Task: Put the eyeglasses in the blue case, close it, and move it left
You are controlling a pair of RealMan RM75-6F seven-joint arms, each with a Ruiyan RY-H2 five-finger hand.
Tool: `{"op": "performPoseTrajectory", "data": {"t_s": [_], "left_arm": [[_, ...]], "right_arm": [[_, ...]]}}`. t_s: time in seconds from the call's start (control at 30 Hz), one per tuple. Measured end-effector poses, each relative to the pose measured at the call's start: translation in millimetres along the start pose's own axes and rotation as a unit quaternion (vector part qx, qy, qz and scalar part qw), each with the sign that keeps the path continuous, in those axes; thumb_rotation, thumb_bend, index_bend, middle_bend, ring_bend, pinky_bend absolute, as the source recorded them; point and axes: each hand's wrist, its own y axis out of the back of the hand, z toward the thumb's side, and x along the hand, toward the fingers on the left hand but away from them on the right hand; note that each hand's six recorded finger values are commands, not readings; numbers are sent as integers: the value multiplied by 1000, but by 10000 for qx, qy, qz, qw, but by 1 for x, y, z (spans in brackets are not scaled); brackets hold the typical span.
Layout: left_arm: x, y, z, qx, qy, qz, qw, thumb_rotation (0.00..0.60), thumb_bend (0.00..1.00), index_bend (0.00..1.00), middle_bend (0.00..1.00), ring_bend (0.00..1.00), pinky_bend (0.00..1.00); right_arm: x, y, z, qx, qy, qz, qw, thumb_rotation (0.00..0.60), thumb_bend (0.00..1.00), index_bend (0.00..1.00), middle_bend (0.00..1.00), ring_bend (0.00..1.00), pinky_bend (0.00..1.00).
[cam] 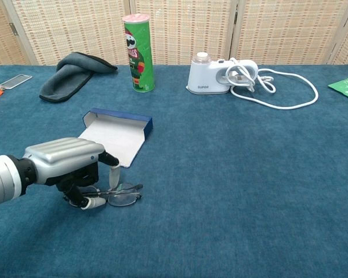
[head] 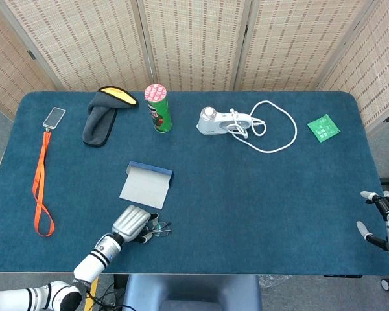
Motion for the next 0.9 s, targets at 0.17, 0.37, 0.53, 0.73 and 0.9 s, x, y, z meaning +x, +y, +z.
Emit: {"op": "performPoseTrajectory", "data": {"t_s": [0.17,0.37,0.53,0.73,0.9], "left_arm": [[-2,0,-3,-5,48,-8,10000,600,462,520,1000,933,968],[-2,-2,-8,3,103,-28,9999,600,486,546,1000,934,968],[-3,1,-11,28,152,71,9999,600,485,575,1000,934,968],[-3,16,-20,210,181,350,9990,600,485,600,1000,934,968],[9,38,-26,412,144,566,9974,600,485,611,1000,934,968]], "right_arm": [[0,0,0,-12,9,-5,10000,600,270,249,384,348,259],[1,1,0,-26,6,-28,10000,600,269,249,387,350,259],[2,1,0,-27,-2,-10,10000,600,269,249,388,352,259],[3,3,0,-17,-2,-49,10000,600,269,249,388,352,259],[4,4,1,6,11,-50,10000,600,269,249,389,354,259]]}}
